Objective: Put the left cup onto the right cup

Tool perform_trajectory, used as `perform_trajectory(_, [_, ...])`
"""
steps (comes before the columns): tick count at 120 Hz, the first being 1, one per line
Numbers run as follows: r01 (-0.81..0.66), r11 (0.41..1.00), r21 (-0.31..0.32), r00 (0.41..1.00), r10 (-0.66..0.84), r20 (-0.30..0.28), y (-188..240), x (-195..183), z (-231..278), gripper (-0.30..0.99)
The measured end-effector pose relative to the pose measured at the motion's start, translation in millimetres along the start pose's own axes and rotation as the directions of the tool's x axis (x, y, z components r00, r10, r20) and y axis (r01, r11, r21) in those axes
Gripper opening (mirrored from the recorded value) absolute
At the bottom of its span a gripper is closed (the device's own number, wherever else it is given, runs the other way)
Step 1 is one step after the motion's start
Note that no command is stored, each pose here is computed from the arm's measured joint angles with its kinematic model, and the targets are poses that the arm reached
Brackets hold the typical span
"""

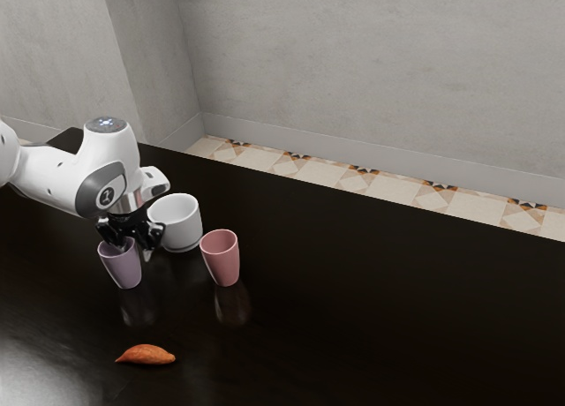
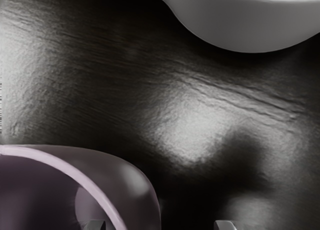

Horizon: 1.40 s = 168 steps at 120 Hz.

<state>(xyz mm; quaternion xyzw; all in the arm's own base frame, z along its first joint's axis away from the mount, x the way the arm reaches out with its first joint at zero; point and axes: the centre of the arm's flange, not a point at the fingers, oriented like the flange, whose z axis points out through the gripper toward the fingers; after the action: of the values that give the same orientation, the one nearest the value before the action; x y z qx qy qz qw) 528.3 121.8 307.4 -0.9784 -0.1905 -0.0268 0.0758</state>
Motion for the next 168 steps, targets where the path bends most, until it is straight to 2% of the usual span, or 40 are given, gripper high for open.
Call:
perform_trajectory(18, [0.001, 1.0, 0.001, 1.0, -0.001, 0.002, -2.1, 0.4, 2.6, 0.04])
perform_trajectory(38, [-0.001, 1.0, 0.001, 1.0, 0.001, 0.002, -2.1, 0.5, 2.9, -0.04])
perform_trajectory(59, [-0.004, 1.0, -0.002, 1.0, 0.004, -0.01, -2.7, 1.2, -5.8, -0.07])
perform_trajectory(74, [-0.001, 1.0, -0.012, 0.999, 0.001, -0.035, -4.9, 0.9, -31.6, -0.07])
perform_trajectory(110, [0.017, 0.999, -0.028, 0.999, -0.018, -0.048, -6.9, -8.7, -86.0, -0.07])
perform_trajectory(120, [-0.007, 0.999, -0.039, 0.998, 0.005, -0.058, 12.9, -10.5, -99.7, -0.08])
perform_trajectory(148, [-0.156, 0.985, -0.075, 0.983, 0.148, -0.109, 112.8, -23.5, -155.8, -0.09])
perform_trajectory(168, [-0.176, 0.981, -0.079, 0.98, 0.168, -0.104, 134.9, -27.8, -180.3, -0.09])
